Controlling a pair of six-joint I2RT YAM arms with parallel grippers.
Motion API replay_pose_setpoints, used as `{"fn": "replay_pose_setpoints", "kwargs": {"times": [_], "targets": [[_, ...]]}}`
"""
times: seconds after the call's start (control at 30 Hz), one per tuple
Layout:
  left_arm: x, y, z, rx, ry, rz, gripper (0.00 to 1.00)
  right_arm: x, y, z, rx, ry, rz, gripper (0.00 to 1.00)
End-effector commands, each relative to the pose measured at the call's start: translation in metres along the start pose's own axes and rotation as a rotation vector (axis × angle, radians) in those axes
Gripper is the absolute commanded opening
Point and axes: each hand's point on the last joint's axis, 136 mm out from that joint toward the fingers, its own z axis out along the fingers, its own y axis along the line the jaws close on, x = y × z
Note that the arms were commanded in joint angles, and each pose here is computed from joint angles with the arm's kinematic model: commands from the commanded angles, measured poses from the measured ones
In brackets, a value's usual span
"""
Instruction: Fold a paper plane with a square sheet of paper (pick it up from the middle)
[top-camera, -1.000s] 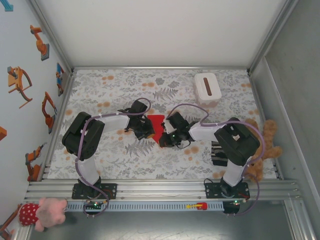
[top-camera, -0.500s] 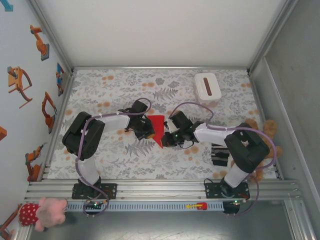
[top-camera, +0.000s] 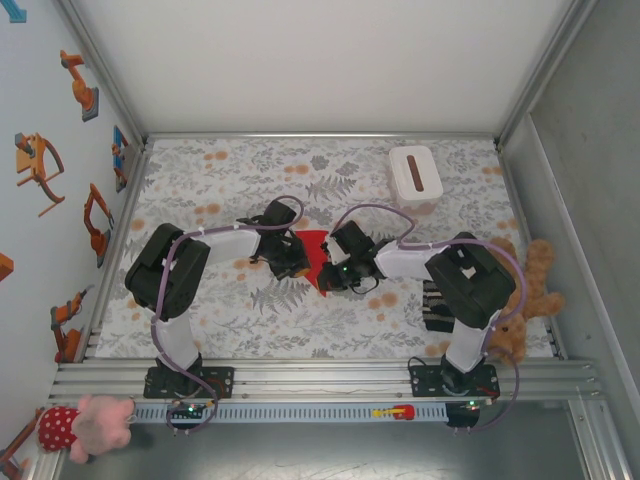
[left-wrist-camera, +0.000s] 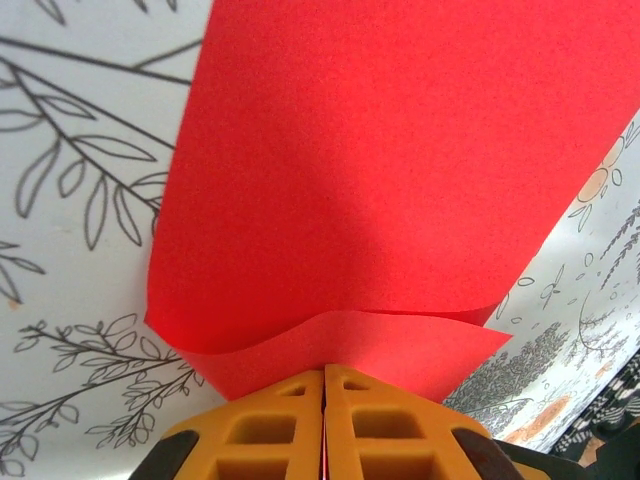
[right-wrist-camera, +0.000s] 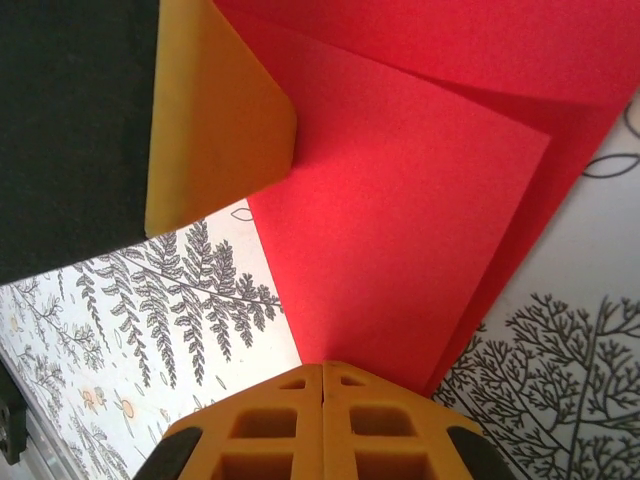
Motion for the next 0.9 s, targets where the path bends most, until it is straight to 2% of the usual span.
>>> {"fn": "replay_pose_setpoints", "kwargs": {"times": [0.0,0.1,0.2,0.43,0.7,0.87], "targets": [[0.002,-0.014,-0.013,0.035,-0.013,0.07,0.1,0.009,-0.014,0.004,0.063,0.036,0.007,0.0],[0.0,-0.03,-0.026,0.104,-0.053,0.134,0.1,0.016,-0.025,0.005,0.109,0.058,0.018,0.0],[0.004,-0.029,-0.028,0.124,-0.072,0.185,0.1,0.019,-0.029,0.006,0.129,0.068,0.027,0.0],[0.021,-0.022,-0.014,0.136,-0.049,0.244,0.07,0.023,-0.033,0.009,0.14,0.091,0.053,0.0],[0.023,-0.015,0.002,0.105,-0.027,0.252,0.06,0.026,-0.036,0.01,0.149,0.105,0.067,0.0],[0.017,0.007,0.011,0.008,-0.03,0.235,0.06,0.033,-0.041,0.011,0.169,0.144,0.08,0.0]]}}
